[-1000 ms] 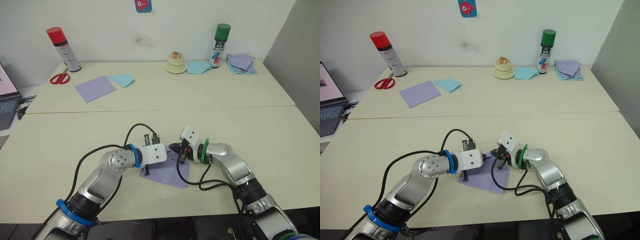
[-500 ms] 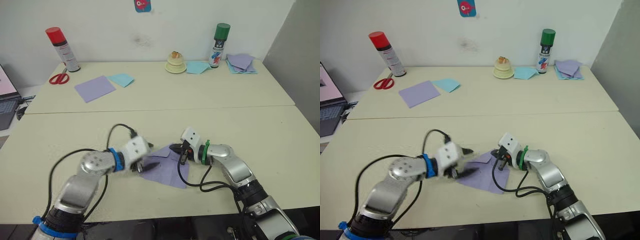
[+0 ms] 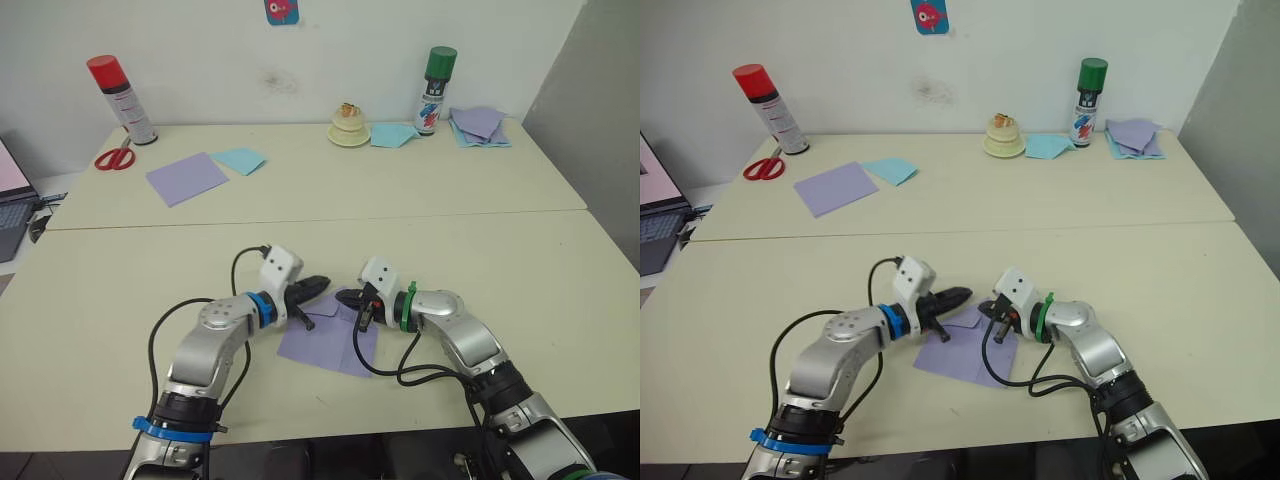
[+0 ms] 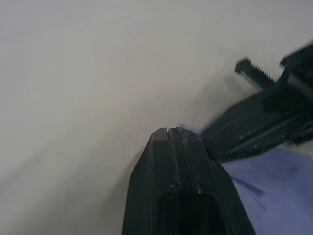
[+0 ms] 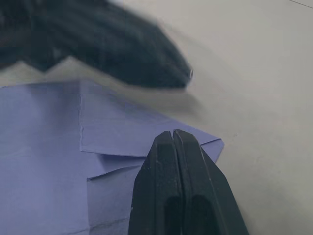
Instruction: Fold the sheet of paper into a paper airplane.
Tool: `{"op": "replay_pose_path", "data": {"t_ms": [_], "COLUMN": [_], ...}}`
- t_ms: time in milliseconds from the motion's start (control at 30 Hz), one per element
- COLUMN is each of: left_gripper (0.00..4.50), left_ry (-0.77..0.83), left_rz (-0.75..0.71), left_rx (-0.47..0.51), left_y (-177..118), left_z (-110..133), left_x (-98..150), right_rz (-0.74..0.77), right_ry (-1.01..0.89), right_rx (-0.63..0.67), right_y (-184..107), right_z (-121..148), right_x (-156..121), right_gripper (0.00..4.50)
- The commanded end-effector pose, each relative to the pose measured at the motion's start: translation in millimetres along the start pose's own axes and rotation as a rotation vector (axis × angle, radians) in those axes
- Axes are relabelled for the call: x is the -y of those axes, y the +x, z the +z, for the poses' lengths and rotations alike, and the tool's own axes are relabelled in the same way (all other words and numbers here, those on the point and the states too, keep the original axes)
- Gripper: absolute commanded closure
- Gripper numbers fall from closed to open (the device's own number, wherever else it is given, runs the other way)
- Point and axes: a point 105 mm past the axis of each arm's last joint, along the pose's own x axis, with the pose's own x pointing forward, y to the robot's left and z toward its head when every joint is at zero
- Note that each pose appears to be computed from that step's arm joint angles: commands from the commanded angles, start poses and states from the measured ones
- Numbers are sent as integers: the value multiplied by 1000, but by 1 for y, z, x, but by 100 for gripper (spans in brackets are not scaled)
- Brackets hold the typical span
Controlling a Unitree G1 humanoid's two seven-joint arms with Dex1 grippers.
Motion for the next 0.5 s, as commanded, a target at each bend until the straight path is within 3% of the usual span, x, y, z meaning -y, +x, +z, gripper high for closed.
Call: {"op": "replay_pose_path", "data": {"t_ms": [33, 167, 400, 500], "left_gripper": [444, 444, 444, 444], "left_ry": [20, 12, -50, -57], "left_rz": [24, 93, 119, 130], "left_rx": [-63, -172, -178, -140], "left_y": [-3, -12, -48, -63], "left_z": [-18, -44, -49, -37], "left_x": [-4, -16, -14, -17], "right_rz": [3, 4, 15, 18], "right_ry": [9, 14, 21, 19], "right_rx": [-35, -43, -37, -35], "right_y": [1, 2, 5, 6], "right_z": [-10, -13, -11, -10], "right_x": [-4, -5, -6, -5], "right_gripper": [450, 450, 450, 450]}}
